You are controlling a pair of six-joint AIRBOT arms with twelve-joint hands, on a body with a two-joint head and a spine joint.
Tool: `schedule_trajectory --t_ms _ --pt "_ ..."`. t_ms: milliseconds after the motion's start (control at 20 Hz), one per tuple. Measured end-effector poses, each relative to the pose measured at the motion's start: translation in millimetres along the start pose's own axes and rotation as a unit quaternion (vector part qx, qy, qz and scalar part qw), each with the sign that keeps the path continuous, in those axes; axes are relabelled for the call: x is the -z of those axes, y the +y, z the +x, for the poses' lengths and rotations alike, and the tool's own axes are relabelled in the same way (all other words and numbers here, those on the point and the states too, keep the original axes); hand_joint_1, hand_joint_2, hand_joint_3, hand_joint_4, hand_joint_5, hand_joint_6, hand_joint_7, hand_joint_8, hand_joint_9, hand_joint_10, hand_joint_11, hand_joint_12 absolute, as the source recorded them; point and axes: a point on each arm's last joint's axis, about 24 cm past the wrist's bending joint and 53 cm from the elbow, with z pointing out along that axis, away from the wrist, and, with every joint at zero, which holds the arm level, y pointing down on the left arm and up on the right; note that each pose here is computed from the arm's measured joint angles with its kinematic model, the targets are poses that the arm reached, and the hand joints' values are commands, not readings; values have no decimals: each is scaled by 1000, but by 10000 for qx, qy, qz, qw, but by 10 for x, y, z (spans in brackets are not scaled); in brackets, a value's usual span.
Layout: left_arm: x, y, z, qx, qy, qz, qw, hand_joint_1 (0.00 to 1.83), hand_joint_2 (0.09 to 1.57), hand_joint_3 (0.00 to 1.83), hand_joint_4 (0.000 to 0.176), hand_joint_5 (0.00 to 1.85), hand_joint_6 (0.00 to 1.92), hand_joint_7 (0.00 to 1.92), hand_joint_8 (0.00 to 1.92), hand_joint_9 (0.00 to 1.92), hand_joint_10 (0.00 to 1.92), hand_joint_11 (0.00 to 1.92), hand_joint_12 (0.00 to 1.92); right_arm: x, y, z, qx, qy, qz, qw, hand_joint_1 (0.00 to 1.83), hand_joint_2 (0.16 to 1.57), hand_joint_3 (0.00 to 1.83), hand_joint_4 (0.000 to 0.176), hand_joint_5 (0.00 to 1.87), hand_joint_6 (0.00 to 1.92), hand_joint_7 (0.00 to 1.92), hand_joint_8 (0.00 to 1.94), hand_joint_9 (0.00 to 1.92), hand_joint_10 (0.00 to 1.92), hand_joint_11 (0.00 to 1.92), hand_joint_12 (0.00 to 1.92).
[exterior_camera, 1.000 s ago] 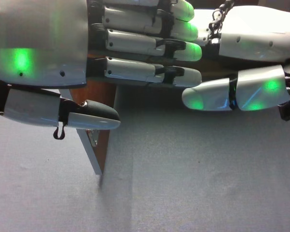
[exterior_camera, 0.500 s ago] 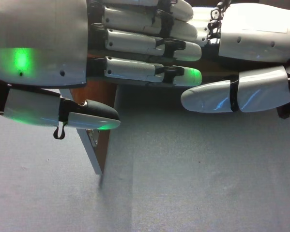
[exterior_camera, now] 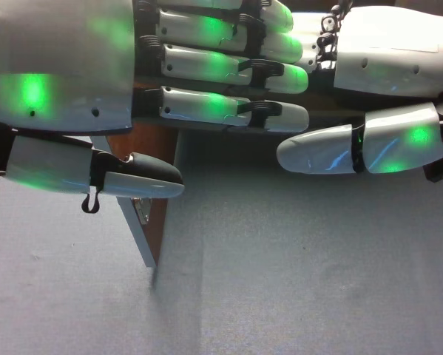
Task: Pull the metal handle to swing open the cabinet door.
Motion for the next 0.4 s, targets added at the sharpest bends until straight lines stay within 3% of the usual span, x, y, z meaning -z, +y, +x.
schedule_trajectory --t_ms 400 --pt "-1 -1 0 0 0 2 10000 0 1527 0 0 183 4 218 4 207 7 0 523 0 0 0 0 0 0 10000 0 1571 48 0 3 1 29 1 19 2 0 143"
